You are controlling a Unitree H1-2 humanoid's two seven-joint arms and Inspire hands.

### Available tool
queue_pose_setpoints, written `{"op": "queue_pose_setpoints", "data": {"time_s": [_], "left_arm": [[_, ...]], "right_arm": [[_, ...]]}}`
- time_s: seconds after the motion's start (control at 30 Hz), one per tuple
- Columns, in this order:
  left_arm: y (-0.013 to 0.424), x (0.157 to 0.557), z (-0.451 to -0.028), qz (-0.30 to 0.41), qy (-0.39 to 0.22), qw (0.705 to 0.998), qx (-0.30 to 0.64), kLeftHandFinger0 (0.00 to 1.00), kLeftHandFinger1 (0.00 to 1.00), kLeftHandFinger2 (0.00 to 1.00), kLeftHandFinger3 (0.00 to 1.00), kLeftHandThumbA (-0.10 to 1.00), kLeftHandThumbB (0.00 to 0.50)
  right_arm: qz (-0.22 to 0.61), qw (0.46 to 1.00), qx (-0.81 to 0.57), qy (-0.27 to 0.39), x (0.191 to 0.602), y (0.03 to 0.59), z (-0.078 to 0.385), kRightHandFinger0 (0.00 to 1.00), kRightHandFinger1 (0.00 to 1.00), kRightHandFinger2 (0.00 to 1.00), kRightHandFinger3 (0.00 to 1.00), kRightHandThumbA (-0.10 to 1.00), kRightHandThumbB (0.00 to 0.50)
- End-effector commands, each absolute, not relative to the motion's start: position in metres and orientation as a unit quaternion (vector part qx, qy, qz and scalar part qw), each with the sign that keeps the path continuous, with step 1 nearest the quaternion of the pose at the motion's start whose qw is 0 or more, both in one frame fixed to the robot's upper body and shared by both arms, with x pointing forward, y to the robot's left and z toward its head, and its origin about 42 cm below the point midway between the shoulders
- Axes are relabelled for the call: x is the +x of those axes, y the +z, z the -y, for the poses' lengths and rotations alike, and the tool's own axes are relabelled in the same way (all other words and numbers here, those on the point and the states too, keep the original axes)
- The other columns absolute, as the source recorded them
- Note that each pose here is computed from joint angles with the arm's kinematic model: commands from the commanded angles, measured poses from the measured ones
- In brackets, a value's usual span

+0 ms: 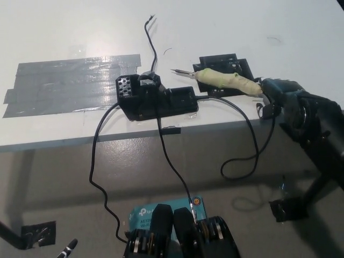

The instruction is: The robot uses its right hand to grab and lift the soldering gun kept on the middle of the table and puts it in its base

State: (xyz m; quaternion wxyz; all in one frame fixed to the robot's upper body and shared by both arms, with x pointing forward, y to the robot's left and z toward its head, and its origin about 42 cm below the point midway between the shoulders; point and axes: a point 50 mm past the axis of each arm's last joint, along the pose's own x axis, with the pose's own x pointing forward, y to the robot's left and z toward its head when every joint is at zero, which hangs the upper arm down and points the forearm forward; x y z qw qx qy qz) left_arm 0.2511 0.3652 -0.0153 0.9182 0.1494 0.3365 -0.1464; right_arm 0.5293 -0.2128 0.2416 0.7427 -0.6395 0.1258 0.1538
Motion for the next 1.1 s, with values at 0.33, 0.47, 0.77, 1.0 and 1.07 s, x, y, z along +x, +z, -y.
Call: {"op": "queue_pose_setpoints", "data": {"time_s": [0.33,0.47,0.77,1.0,1.07], "left_arm": [[-0.011,0.259,-0.358,-0.329,-0.166,0.917,0.155,0.00,0.00,0.21,0.46,1.00,0.500],[-0.011,0.260,-0.357,-0.330,-0.169,0.916,0.154,0.00,0.00,0.21,0.47,1.00,0.500],[-0.009,0.265,-0.359,-0.323,-0.164,0.920,0.148,0.00,0.00,0.14,0.42,1.00,0.500],[-0.010,0.263,-0.362,-0.326,-0.161,0.918,0.156,0.00,0.00,0.11,0.45,1.00,0.500],[-0.009,0.263,-0.363,-0.327,-0.161,0.918,0.156,0.00,0.00,0.11,0.43,1.00,0.500]], "right_arm": [[-0.114,0.770,-0.611,0.144,0.527,0.242,0.219,0.24,0.31,0.56,1.00,0.05,0.101],[-0.101,0.768,-0.615,0.147,0.527,0.242,0.212,0.23,0.32,0.55,1.00,0.06,0.114],[-0.092,0.745,-0.644,0.149,0.525,0.233,0.215,0.00,0.11,0.32,0.54,-0.10,0.140],[-0.087,0.713,-0.678,0.156,0.516,0.223,0.231,0.16,0.37,0.41,0.48,-0.10,0.165],[-0.084,0.711,-0.680,0.157,0.514,0.226,0.234,0.14,0.37,0.37,0.46,-0.08,0.197]]}}
